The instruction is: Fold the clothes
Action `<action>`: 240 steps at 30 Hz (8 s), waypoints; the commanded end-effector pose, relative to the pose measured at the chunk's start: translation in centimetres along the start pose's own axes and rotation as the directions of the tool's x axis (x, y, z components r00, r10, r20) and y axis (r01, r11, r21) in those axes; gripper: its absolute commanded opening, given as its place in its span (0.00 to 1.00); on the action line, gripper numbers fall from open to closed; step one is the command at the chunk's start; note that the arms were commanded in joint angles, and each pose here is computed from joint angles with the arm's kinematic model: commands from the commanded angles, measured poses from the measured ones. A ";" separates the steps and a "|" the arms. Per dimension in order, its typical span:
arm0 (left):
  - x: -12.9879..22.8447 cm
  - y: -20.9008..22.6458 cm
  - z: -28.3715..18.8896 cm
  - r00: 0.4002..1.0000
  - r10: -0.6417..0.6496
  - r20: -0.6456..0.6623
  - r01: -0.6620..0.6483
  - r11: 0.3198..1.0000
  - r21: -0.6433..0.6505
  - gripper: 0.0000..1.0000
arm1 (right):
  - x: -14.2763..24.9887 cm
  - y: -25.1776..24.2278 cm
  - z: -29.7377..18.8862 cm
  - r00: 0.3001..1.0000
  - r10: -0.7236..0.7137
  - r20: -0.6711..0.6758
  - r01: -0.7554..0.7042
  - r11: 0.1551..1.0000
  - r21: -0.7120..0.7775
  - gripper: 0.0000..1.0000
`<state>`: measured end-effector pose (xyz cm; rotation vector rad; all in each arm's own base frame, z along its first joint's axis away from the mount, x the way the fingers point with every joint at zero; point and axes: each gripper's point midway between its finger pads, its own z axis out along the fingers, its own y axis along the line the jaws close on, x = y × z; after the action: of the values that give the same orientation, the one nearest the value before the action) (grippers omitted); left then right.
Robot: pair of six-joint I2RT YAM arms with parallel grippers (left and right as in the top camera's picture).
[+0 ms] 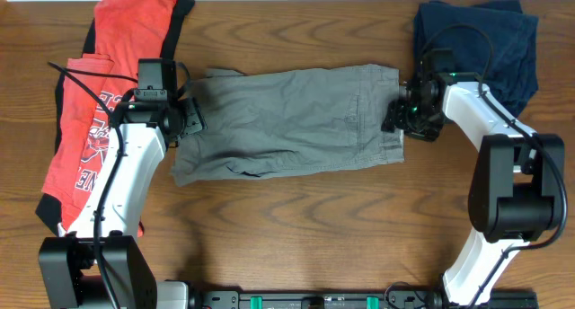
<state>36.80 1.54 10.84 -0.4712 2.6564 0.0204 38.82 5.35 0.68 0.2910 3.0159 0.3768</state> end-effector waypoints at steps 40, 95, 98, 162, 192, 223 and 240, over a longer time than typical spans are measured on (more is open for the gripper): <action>2.4 -1.3 6.0 0.990 0.045 -0.136 -0.037 0.998 0.060 0.70 | -2.6 -3.8 -7.7 0.999 -0.046 0.007 0.046 0.996 -0.073 0.01; 11.3 -7.7 12.1 0.911 0.017 -0.411 0.178 0.884 0.432 0.06 | -1.2 21.5 -17.2 0.819 -0.516 0.252 0.565 0.803 -0.191 0.01; 11.4 -7.7 12.2 0.909 0.010 -0.417 0.186 0.885 0.427 0.06 | -0.1 23.7 -17.0 0.790 -0.553 0.266 0.606 0.770 -0.200 0.01; 8.2 -0.8 2.4 0.943 -0.109 -0.316 0.179 0.963 0.201 0.98 | 5.6 31.1 -5.5 0.755 -0.645 0.120 0.655 0.733 -0.181 0.82; 4.1 3.3 -6.8 0.977 -0.209 -0.032 0.211 0.963 0.170 0.98 | 3.8 15.6 4.8 0.852 -0.517 -0.085 0.523 0.849 0.076 0.73; 3.9 3.3 -3.6 0.974 -0.205 -0.091 0.217 0.965 0.146 0.98 | 1.6 22.7 -6.1 0.777 -0.581 0.240 0.626 0.752 -0.206 0.70; 3.7 3.2 -3.6 0.975 -0.205 -0.083 0.216 0.965 0.150 0.98 | 12.5 21.9 3.2 0.477 -0.869 -0.134 0.860 0.493 -0.130 0.74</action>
<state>30.49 2.58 11.72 -0.7184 2.6475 -0.2942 30.50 30.58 3.02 -1.2948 2.7953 0.4934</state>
